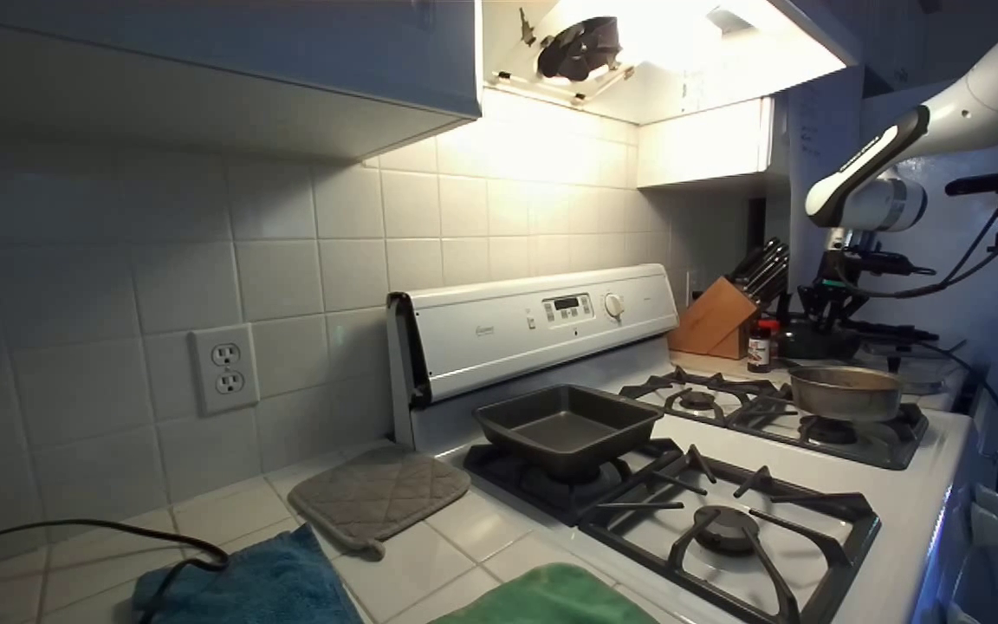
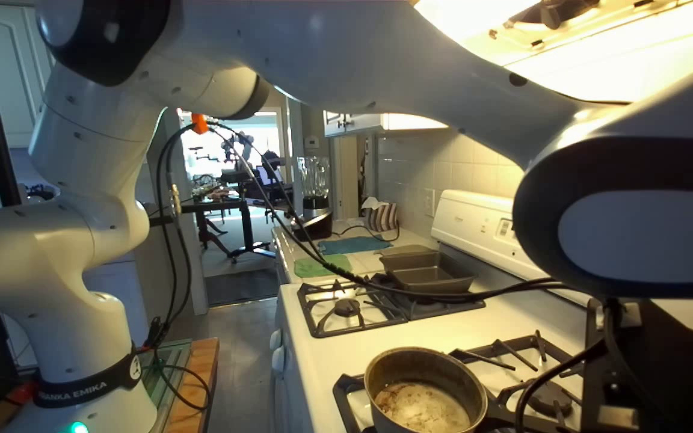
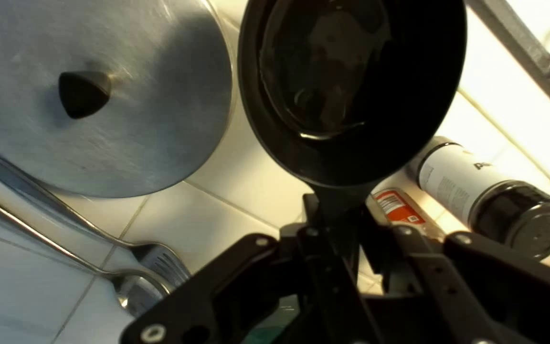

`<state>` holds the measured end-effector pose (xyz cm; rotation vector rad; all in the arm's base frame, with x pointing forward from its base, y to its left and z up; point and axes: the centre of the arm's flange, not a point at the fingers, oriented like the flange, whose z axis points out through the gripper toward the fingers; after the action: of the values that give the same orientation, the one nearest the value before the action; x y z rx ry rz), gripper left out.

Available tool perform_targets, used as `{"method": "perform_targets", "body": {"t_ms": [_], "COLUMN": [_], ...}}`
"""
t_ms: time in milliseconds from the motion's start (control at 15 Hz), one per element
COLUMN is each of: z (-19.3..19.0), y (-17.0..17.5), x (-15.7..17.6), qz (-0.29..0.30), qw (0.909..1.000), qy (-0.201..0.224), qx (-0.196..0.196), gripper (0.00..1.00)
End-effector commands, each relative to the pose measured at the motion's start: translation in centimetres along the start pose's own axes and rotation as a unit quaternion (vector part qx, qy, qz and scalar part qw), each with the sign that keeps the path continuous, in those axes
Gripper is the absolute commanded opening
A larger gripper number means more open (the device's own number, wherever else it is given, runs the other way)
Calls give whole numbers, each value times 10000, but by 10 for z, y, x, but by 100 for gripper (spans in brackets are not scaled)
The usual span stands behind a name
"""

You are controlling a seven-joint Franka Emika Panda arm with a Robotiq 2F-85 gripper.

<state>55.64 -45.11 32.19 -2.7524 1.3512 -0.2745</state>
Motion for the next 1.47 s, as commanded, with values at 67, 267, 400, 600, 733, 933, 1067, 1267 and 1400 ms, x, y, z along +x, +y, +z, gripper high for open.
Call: {"method": "perform_targets", "body": {"t_ms": [67, 267, 400, 600, 733, 933, 1067, 1267, 1400], "z": [19, 32, 41, 52, 55, 58, 58, 58, 57], "y": [-2, -2, -2, -2, -2, -4, -4, -6, -7], "x": [21, 23, 23, 23, 23, 23, 23, 24, 25], "qz": [91, 115, 117, 131, 143, 163, 161, 176, 191], "qw": [9998, 9996, 9994, 9992, 9991, 9989, 9988, 9988, 9988], "qy": [-40, -55, -80, -96, -103, -102, -94, -75, -64], "qx": [-169, -256, -311, -374, -390, -423, -444, -456, -439], "gripper": [6, 6, 6, 6, 6, 6, 6, 50, 63]}}
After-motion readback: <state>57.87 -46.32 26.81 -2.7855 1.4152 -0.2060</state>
